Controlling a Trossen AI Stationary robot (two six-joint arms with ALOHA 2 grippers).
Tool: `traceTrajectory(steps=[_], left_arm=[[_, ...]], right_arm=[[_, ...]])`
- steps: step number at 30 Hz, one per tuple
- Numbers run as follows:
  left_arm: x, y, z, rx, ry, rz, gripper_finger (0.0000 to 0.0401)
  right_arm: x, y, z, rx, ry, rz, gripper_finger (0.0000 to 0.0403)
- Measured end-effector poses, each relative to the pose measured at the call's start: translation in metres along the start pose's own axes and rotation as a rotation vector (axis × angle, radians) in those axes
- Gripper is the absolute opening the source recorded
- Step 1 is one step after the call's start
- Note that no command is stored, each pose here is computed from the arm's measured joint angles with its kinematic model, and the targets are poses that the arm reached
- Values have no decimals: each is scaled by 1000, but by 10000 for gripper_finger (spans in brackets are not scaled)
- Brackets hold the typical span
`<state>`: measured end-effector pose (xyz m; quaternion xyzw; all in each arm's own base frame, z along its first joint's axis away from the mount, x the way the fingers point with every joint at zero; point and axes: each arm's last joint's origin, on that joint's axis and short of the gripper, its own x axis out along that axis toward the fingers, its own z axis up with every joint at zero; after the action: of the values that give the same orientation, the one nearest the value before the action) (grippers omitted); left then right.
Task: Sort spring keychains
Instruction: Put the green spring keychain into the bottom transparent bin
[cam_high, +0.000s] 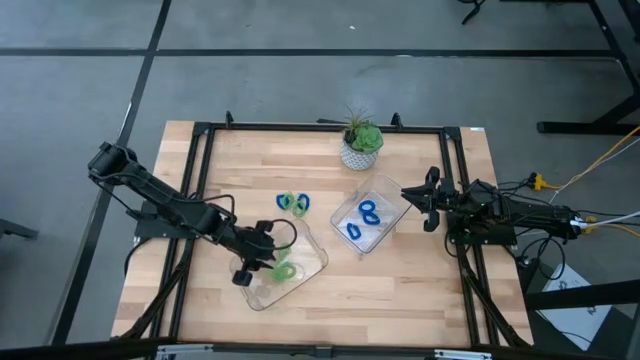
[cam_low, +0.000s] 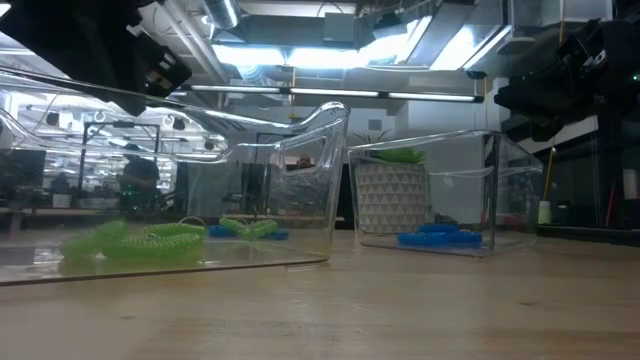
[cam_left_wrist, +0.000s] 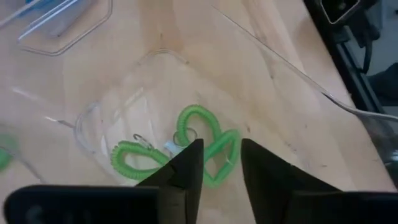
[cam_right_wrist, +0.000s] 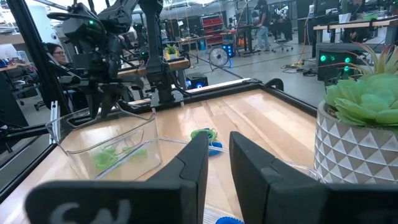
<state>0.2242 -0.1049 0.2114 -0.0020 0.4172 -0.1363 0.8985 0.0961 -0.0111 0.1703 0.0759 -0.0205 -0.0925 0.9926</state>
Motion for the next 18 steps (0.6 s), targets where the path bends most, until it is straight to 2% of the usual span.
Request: traceTrajectory(steps=[3,7,12,18], left_arm=[[-2,0,2,-17,13,4,122],[-10,0,16,-10,-3,2,135],[-30,7,40,27,-90,18,133],[-52,20,62,7,-199,53,128]], right_arm=[[0,0,0,0,0,0,67],[0,0,0,0,0,0,67],[0,0,0,0,0,0,67],[0,0,0,0,0,0,67]])
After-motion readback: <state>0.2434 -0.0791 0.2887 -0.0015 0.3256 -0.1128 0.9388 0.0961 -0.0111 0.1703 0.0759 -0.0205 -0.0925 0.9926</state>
